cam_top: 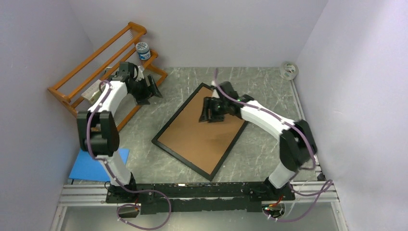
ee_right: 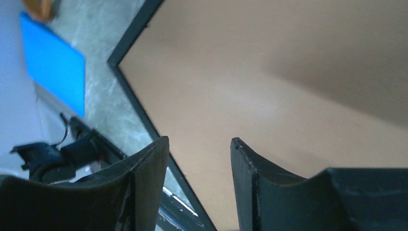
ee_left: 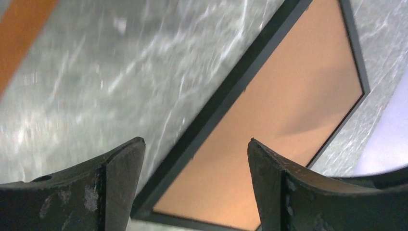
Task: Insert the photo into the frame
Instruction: Adjust the photo frame at the center of the board, then install the photo frame at the center of the board.
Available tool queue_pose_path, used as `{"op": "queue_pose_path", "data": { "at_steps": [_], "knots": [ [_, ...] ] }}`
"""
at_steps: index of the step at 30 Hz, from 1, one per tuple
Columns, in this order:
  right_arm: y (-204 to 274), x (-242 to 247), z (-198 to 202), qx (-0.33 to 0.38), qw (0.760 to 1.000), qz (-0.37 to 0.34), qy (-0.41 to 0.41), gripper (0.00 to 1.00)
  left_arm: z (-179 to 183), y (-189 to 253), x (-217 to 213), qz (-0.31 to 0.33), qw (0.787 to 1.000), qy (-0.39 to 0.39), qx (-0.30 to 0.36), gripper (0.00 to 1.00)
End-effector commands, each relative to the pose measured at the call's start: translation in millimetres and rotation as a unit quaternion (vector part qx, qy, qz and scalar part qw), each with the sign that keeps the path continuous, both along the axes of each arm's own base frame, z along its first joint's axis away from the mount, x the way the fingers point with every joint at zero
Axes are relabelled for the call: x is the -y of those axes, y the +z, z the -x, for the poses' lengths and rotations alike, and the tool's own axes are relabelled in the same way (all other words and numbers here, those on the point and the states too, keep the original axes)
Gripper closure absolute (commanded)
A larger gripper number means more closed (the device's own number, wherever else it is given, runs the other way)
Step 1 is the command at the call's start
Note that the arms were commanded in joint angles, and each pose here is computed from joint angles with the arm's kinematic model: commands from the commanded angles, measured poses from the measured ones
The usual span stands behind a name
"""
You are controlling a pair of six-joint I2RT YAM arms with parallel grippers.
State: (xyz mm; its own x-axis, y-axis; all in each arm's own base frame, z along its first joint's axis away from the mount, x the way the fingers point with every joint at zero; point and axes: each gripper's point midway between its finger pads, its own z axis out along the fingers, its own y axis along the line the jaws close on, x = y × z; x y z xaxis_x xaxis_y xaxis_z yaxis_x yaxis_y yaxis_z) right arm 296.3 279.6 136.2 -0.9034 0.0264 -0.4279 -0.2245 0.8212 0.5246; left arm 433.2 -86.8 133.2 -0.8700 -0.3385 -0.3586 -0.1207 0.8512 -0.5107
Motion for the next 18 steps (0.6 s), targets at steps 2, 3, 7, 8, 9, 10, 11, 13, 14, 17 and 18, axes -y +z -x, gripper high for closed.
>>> {"op": "queue_pose_path", "data": {
  "at_steps": [2, 3, 7, 8, 9, 10, 11, 13, 14, 17, 18],
  "knots": [
    [4.3, -92.9, 30.9, -0.019, 0.974, -0.104, 0.198, 0.53, 60.1, -13.1, -23.4, -0.004, 0.997, 0.074, -0.036, 0.17],
    [-3.6, -105.4, 36.7, -0.037, 0.967, -0.117, 0.222, 0.57, 73.3, -21.6, -23.7, 0.003, 0.996, 0.077, -0.049, 0.17],
    [-9.3, -144.6, 63.2, -0.079, 0.932, -0.156, 0.317, 0.68, 108.1, -39.9, -16.5, 0.033, 0.993, 0.081, -0.081, 0.2],
    [-10.6, -151.8, 69.1, -0.091, 0.922, -0.166, 0.337, 0.68, 114.6, -44.0, -13.2, 0.041, 0.992, 0.079, -0.087, 0.24],
    [-12.7, -156.8, 74.1, -0.106, 0.914, -0.173, 0.351, 0.7, 122.0, -49.5, -10.5, 0.048, 0.991, 0.078, -0.096, 0.27],
    [-15.4, -161.6, 75.7, -0.112, 0.911, -0.174, 0.358, 0.71, 128.5, -54.7, -8.9, 0.052, 0.99, 0.079, -0.104, 0.3],
    [-18.1, -165.6, 78.7, -0.121, 0.905, -0.178, 0.366, 0.71, 134.9, -60.4, -7.9, 0.054, 0.989, 0.08, -0.113, 0.35],
    [-24.2, -171.7, 82.4, -0.132, 0.901, -0.177, 0.373, 0.71, 146.2, -70.6, -9.3, 0.048, 0.987, 0.085, -0.13, 0.43],
    [-28.1, -173.3, 84.4, -0.138, 0.9, -0.176, 0.375, 0.71, 151.3, -75.1, -9.9, 0.045, 0.986, 0.087, -0.136, 0.45],
    [-39.0, -175.9, 88.9, -0.157, 0.896, -0.171, 0.378, 0.71, 160.0, -83.9, -8.1, 0.048, 0.984, 0.082, -0.15, 0.48],
    [-42.0, -176.1, 90.2, -0.164, 0.895, -0.169, 0.379, 0.71, 161.8, -86.3, -7.7, 0.049, 0.983, 0.081, -0.155, 0.49]
  ]
}}
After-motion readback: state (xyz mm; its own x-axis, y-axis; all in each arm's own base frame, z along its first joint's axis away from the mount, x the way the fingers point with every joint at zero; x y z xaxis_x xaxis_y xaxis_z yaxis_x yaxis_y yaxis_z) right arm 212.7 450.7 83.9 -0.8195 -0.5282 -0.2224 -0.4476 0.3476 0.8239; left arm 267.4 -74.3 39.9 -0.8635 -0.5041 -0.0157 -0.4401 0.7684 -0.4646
